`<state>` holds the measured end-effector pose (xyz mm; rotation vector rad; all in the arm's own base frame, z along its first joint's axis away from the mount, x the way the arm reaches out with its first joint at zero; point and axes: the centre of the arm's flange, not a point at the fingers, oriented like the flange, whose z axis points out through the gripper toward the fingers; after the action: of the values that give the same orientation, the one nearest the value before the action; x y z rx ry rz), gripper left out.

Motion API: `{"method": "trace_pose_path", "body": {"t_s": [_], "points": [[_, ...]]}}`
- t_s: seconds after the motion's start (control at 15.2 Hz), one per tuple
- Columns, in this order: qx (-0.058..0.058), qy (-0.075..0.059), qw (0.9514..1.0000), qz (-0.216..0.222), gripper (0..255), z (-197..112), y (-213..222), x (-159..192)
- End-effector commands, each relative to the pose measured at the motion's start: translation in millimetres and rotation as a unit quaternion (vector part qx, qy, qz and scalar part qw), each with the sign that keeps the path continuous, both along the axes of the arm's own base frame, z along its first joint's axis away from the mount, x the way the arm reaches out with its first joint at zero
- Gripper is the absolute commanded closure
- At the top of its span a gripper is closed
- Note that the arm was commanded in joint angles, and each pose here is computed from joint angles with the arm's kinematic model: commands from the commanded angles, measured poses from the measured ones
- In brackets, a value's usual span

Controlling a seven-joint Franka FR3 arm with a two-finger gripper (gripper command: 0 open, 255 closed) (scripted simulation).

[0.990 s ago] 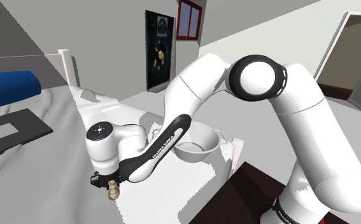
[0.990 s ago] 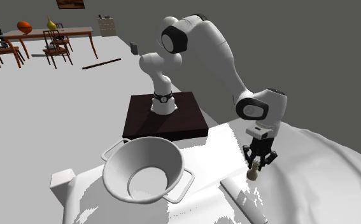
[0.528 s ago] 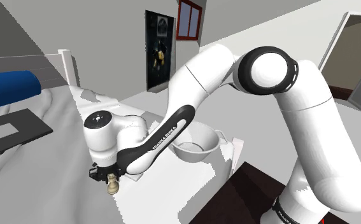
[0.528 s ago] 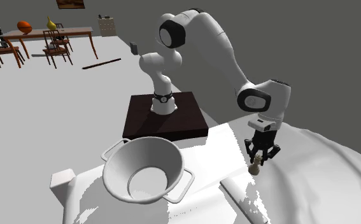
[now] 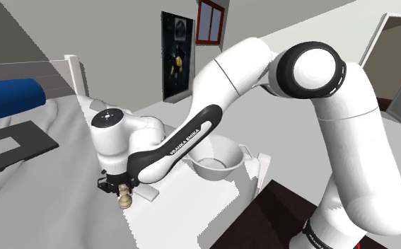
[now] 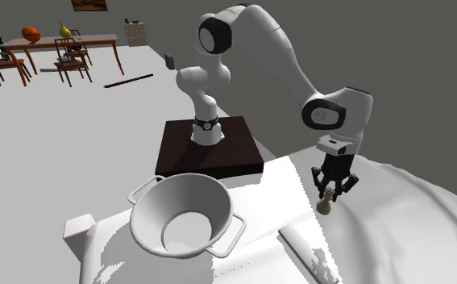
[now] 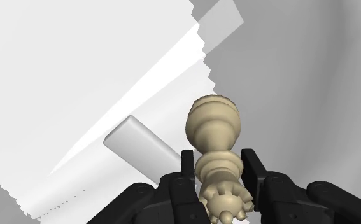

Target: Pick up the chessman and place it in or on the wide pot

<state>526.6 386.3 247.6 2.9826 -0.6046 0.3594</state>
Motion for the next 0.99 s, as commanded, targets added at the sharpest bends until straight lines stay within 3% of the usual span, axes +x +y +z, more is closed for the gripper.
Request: {"method": "trace_pose_path", "body": {"t_s": [0.0,0.92], "points": [[0.0,0.0,1.0,0.0,255,11.8,1.2,0.2],[0.0,0.0,1.0,0.0,255,85.8,1.2,0.2]]}}
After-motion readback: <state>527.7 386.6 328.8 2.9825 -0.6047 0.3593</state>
